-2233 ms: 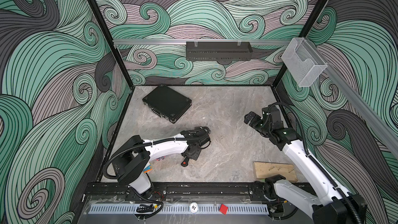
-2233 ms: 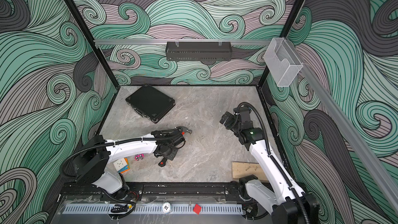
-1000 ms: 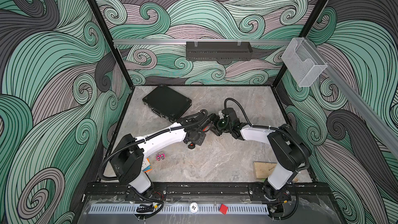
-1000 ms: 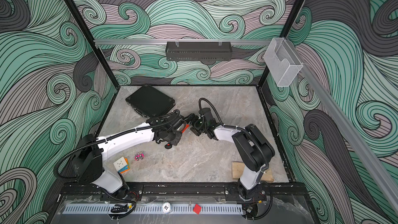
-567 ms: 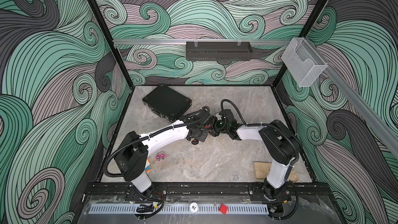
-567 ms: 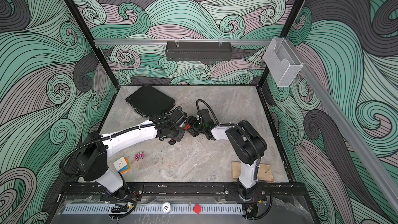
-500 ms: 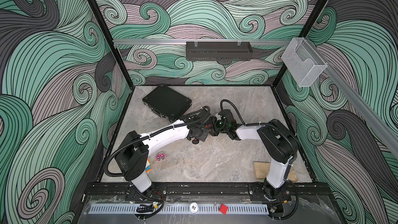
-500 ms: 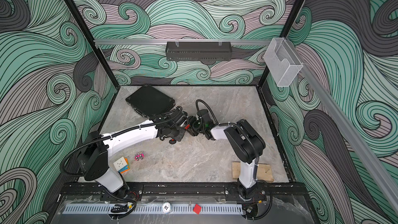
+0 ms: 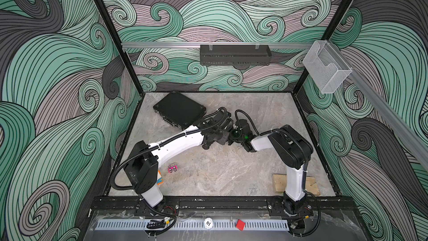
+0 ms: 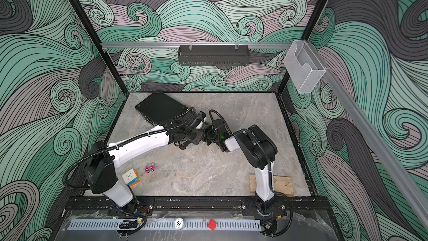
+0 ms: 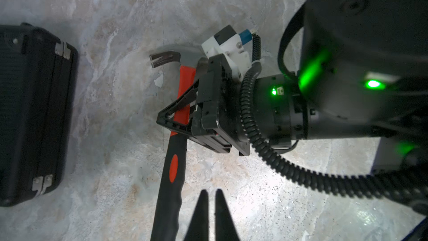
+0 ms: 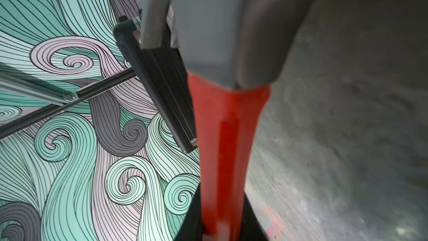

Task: Use a claw hammer to pull out a nail
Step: Pick up the hammer at the center of the board.

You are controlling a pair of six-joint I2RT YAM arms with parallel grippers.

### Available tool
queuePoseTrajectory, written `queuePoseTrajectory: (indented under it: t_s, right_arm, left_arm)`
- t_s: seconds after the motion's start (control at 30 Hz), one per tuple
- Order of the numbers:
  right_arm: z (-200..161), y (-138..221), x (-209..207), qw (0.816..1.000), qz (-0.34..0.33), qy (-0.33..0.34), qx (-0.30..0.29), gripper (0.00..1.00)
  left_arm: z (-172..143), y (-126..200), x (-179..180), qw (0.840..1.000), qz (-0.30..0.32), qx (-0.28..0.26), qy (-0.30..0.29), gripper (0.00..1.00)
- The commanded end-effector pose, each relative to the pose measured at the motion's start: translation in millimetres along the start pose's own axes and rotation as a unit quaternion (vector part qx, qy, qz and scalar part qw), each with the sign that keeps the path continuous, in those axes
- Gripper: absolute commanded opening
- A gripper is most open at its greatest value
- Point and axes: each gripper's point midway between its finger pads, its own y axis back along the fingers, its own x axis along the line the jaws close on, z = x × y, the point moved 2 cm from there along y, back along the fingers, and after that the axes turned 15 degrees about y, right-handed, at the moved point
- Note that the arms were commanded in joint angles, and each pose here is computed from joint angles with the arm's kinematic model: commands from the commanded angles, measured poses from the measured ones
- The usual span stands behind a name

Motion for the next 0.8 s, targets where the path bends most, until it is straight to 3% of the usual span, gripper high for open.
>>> queuePoseTrajectory:
  t_s: [0.0,0.2,0.37,0.57,0.77]
  right_arm:
    - [10.0,4.0,25.4,0.999,0.042,-0.011,-0.021,0.1]
    - [21.6,11.7,48.8,0.997,0.064,-0.016,-0.031,0.08]
    - [36.1,21.4,76.6,0.993,0.11,-0.03,-0.043,0.08]
    - [47.4,34.4,112.7,0.984,0.169,-0.038,-0.039,0.08]
    - [51.4,51.9,150.3,0.972,0.228,-0.041,-0.035,0.08]
  left_arm:
    - [25.2,31.5,-3.0,0.999,-0.034,-0.043,0.004,0.26]
    - [36.9,64.3,38.2,0.992,-0.048,-0.086,0.073,0.41]
    - [35.4,87.8,75.4,0.978,-0.066,-0.137,0.146,0.53]
    - [28.2,82.5,80.9,0.962,-0.106,-0.158,0.196,0.61]
    - [45.3,72.2,65.5,0.944,-0.174,-0.193,0.205,0.66]
